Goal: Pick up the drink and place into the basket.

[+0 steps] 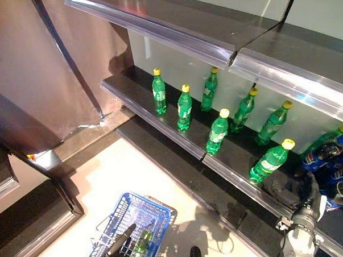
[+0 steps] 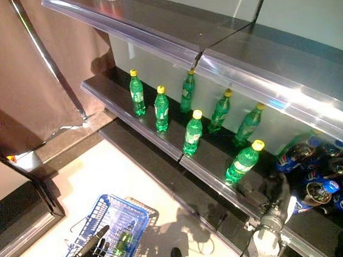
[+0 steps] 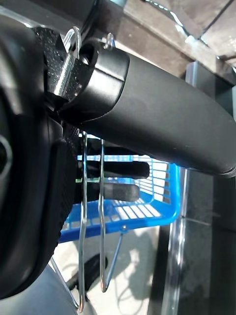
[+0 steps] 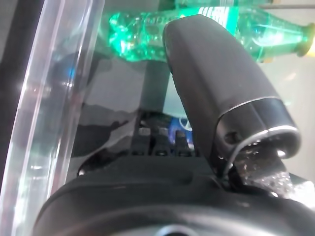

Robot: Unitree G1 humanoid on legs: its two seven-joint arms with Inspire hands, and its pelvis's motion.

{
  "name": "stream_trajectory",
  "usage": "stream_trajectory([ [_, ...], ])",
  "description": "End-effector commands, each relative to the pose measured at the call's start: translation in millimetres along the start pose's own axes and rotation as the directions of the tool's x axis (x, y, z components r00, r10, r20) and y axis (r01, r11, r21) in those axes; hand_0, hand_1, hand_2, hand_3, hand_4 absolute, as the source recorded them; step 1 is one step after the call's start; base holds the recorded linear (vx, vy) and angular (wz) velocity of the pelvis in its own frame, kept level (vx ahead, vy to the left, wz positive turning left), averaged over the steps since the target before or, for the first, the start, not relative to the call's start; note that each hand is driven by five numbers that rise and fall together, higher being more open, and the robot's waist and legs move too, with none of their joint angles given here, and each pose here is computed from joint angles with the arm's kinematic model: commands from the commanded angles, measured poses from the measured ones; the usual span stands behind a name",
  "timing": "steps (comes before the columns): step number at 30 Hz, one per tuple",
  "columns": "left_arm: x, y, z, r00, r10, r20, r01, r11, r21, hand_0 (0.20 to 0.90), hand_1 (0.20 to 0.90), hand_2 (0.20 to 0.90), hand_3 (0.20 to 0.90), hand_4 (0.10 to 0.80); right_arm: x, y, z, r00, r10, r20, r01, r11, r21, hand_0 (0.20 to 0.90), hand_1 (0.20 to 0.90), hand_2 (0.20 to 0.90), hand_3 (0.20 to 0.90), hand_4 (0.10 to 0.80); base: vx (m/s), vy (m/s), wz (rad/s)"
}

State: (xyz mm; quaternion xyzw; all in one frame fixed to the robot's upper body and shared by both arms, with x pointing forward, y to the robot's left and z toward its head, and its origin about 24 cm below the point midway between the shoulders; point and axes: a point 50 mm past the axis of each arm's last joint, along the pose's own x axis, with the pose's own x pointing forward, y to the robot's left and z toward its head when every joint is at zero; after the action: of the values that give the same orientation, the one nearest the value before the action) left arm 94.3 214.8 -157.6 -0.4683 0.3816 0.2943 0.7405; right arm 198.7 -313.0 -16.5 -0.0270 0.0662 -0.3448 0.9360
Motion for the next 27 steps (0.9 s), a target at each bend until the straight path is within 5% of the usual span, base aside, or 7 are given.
stream_trajectory([
  [1,3,-31,38,0.974,-0.192,0.121,0.186,0.981,0.060,0.300,0.300,0.300,0.200,0.100,27,-12,55,0.968,-0.035,0.248,0.021,0.998,0.059,0.900,0.900,0.900,0.900,0.800,0.064,-0.075,0.00],
  [27,2,-24,35,0.974,-0.196,0.109,0.192,0.980,0.046,0.300,0.300,0.300,0.200,0.100,32,6,79,0.930,0.197,0.311,-0.183,0.980,-0.072,0.900,0.900,0.900,0.900,0.800,0.013,-0.007,0.03],
])
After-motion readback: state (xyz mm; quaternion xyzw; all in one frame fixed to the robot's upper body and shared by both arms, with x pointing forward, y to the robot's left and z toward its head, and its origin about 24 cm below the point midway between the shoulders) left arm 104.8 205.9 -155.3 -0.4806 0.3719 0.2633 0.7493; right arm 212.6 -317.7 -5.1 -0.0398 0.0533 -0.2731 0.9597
